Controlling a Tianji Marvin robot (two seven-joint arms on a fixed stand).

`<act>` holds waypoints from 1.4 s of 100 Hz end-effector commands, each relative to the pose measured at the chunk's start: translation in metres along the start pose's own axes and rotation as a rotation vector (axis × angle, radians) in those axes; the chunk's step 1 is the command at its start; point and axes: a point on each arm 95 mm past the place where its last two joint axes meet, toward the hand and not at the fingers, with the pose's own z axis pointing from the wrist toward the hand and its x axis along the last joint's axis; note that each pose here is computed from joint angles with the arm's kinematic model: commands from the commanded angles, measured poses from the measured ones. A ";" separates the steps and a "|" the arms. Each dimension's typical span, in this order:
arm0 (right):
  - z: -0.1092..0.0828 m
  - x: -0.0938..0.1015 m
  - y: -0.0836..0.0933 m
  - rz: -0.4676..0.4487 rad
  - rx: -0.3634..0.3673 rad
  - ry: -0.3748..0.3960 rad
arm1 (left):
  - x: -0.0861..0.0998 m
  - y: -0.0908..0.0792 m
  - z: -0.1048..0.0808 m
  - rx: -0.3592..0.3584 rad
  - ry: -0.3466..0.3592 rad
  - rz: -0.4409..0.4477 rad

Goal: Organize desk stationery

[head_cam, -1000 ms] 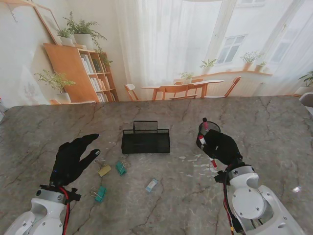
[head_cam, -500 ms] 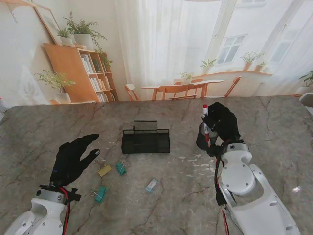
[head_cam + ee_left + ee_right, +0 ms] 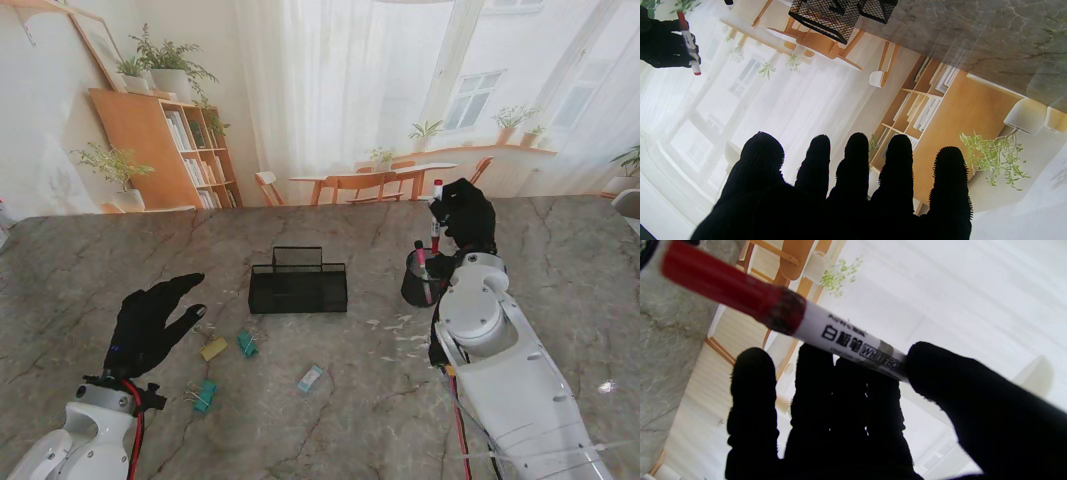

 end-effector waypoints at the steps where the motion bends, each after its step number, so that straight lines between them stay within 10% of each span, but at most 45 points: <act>1: 0.008 0.000 -0.003 0.006 -0.001 -0.017 | 0.000 0.003 -0.001 -0.008 -0.004 -0.004; 140: 0.003 -0.069 -0.043 -0.117 0.106 -0.232 | 0.000 0.004 0.002 -0.020 -0.006 -0.007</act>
